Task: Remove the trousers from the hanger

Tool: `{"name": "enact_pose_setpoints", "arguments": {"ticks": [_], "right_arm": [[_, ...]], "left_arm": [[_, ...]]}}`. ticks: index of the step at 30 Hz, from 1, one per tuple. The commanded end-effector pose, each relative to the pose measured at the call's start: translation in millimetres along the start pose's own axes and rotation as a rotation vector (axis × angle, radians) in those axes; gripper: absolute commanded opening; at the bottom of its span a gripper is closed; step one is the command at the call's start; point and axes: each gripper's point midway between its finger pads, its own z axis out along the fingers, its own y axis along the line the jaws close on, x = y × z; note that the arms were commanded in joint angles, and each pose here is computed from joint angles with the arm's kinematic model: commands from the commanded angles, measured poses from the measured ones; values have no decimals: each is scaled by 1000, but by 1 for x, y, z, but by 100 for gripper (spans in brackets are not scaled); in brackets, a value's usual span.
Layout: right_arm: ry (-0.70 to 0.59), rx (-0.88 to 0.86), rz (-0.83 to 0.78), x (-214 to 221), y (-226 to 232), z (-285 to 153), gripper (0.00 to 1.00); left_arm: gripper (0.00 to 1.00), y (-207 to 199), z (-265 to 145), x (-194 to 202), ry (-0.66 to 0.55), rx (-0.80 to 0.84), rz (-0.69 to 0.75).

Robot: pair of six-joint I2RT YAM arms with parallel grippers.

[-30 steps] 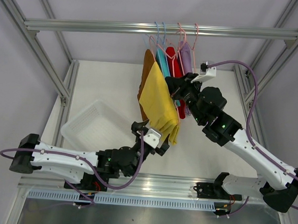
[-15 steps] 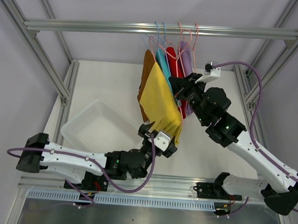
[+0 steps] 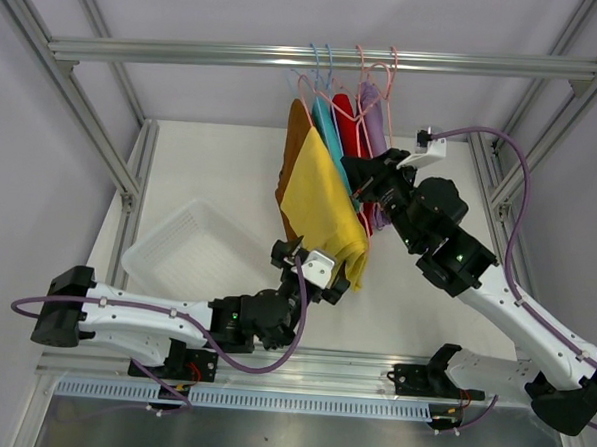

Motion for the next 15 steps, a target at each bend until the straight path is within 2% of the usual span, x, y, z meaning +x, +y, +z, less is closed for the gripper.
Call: {"name": "enact_pose_setpoints", "arguments": {"ticks": [1, 8, 15], "right_arm": [[-224, -102, 115, -75, 30, -17, 0], [-220, -93, 121, -75, 23, -14, 0], [-222, -101, 132, -75, 22, -13, 0]], "left_arm": [[99, -4, 3, -26, -36, 13, -124], [99, -24, -4, -30, -42, 132, -115], [98, -32, -4, -26, -30, 154, -93]]}}
